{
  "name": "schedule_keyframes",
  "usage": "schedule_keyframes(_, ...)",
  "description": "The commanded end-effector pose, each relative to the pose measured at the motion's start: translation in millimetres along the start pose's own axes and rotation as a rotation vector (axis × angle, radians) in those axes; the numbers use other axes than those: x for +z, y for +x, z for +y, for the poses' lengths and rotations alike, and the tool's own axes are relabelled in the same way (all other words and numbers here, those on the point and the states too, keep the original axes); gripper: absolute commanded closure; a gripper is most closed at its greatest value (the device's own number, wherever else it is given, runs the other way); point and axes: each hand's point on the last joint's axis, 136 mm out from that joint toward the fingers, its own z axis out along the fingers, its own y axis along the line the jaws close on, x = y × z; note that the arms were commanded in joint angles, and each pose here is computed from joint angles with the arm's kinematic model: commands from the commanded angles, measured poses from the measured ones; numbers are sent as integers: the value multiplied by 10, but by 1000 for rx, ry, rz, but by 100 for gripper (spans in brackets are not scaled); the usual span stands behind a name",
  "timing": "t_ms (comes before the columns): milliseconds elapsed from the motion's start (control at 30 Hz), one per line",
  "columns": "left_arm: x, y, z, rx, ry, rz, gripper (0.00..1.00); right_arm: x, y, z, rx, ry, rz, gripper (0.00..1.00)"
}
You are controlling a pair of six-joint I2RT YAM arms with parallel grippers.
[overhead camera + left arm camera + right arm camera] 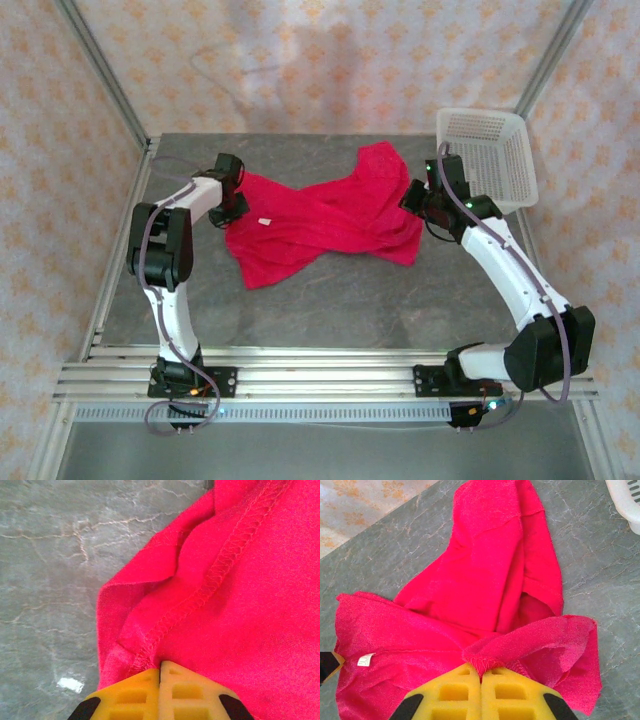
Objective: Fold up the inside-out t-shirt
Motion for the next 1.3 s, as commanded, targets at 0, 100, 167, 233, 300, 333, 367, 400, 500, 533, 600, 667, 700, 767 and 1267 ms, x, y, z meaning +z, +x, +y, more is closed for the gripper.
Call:
schedule_keyframes(0, -412, -219, 78, -7, -15, -76, 100, -185, -202, 59, -26, -5, -73, 100)
schedule_keyframes(100, -722, -310, 39, -23, 30, -125, 100, -277, -284, 75, -32, 1, -102, 100)
schedule_keyframes(167, -938, -386, 26, -37, 55, -161, 100, -351, -372, 96, -35, 4, -130, 100)
schedule_keyframes(233, -1224, -493, 13, -47, 79, -207, 100, -453, -508, 144, -40, 2, -170, 100)
schedule_keyframes(300, -1538, -611, 5, -61, 101, -256, 100, -591, -690, 211, -33, -10, -220, 100)
schedule_keyframes(333, -1731, -680, -3, -67, 118, -288, 100, -683, -809, 255, -26, -22, -254, 100)
schedule_keyframes(367, -1901, -739, -7, -75, 133, -317, 100, -768, -912, 290, -18, -32, -284, 100)
schedule_keyframes(400, -2114, -804, -7, -84, 153, -355, 100, -890, -1046, 350, -10, -50, -325, 100)
schedule_keyframes(500, -2779, -960, 41, -128, 222, -496, 100, -1305, -1395, 530, 7, -106, -454, 100)
schedule_keyframes(533, -3002, -990, 77, -144, 244, -546, 100, -1472, -1500, 605, 11, -133, -498, 100)
schedule_keyframes(600, -3429, -1024, 167, -174, 288, -645, 100, -1766, -1653, 741, 14, -189, -569, 100)
schedule_keyframes(667, -3817, -1012, 278, -200, 324, -733, 100, -2041, -1757, 854, 16, -243, -625, 100)
schedule_keyframes(700, -4012, -997, 351, -213, 339, -780, 100, -2173, -1790, 897, 16, -268, -648, 100)
schedule_keyframes(767, -4314, -944, 485, -234, 359, -848, 100, -2414, -1811, 976, 1, -316, -683, 100)
schedule_keyframes(1267, -5810, -418, 1011, -276, 558, -1162, 100, -3859, -1606, 964, -64, -469, -924, 100)
